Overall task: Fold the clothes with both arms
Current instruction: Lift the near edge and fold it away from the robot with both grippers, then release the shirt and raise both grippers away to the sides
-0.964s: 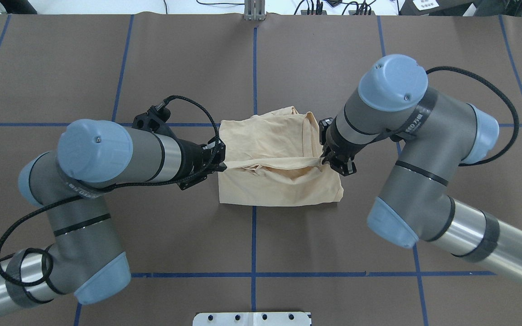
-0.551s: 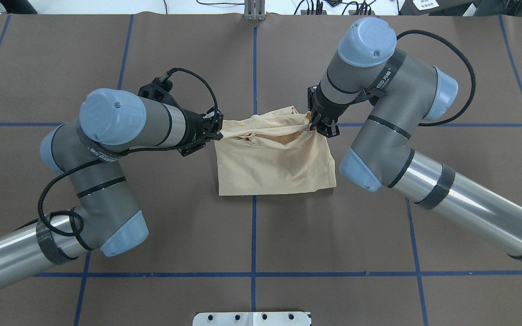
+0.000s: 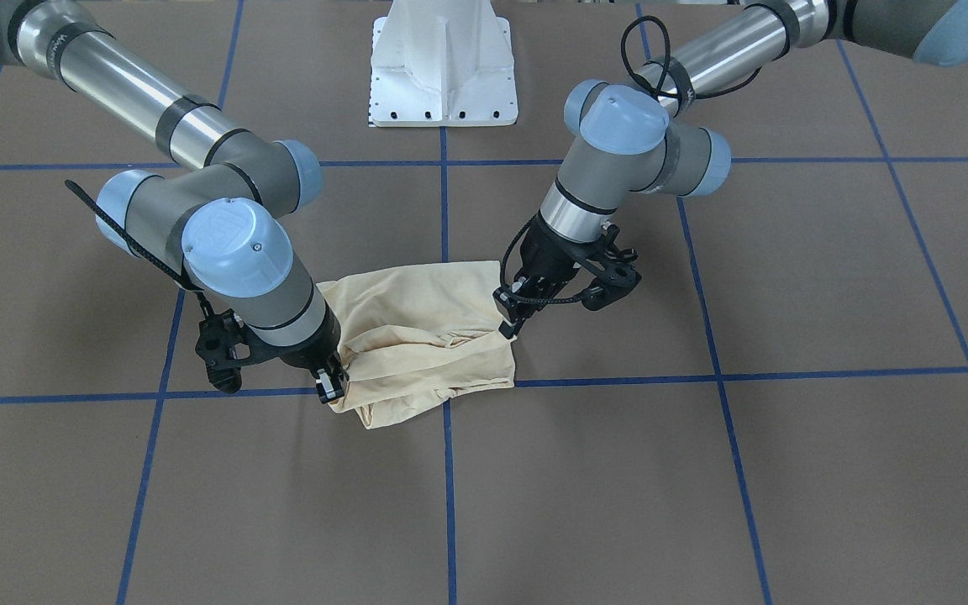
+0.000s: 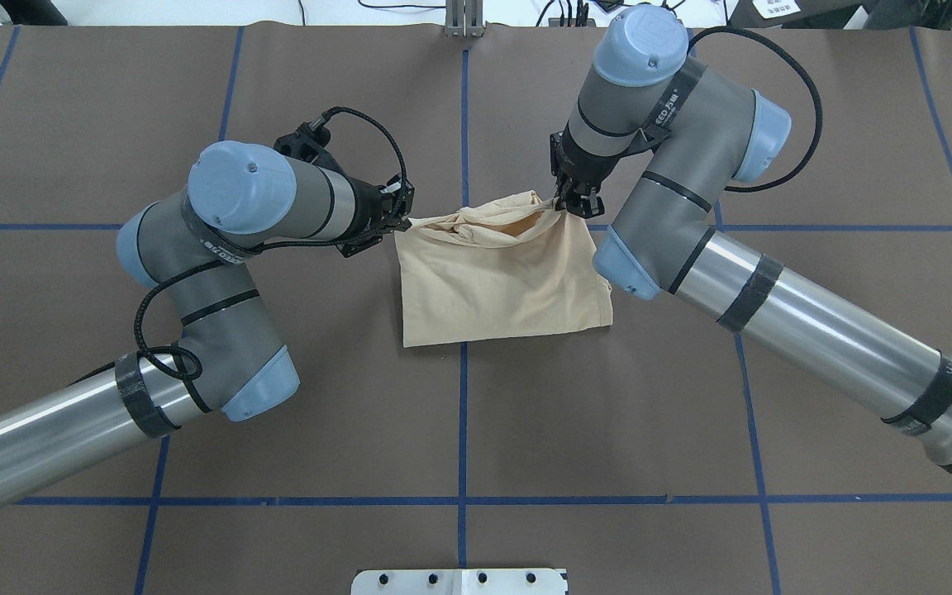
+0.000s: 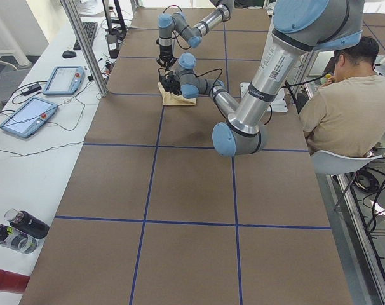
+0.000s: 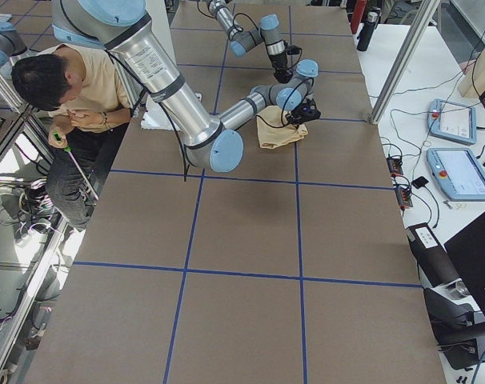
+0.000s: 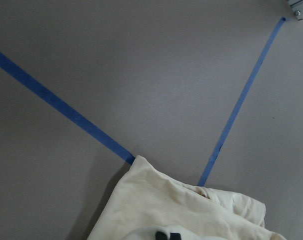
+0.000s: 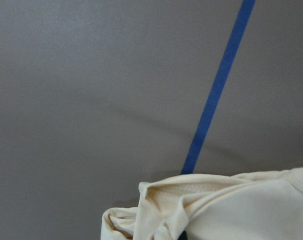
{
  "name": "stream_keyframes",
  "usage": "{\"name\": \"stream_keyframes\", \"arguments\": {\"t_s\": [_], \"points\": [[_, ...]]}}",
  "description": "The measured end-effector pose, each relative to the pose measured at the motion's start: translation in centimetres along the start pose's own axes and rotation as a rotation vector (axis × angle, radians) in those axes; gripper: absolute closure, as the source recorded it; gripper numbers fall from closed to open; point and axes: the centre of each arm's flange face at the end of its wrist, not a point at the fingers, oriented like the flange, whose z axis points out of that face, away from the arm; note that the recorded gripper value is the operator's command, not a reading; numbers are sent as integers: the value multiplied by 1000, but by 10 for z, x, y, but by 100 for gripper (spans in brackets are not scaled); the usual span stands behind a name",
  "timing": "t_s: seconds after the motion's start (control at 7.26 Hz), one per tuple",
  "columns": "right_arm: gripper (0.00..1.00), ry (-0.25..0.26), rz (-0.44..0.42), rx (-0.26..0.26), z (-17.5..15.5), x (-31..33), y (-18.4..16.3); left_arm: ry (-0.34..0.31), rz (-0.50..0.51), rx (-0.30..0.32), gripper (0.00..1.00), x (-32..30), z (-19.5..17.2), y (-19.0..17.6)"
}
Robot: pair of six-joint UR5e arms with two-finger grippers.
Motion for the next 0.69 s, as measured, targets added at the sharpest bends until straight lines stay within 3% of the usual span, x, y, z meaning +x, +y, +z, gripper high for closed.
{"name": "stream_keyframes", "arguments": {"t_s": [0.14,0.28,0.41,0.69], "points": [[100,-2,-3,-1,5,-6,0,-5,15,12,72,2,7,-8],[54,-5,-4,-1,10,-12,-2,-6,34,22,50,2,14,-16],[1,-7,-9,6,14,-21,-4,4,49,33,40,0,25,-29],[0,-43,-44,26,5,-54,-12,34,88,67,39,-2,37,-67]]}}
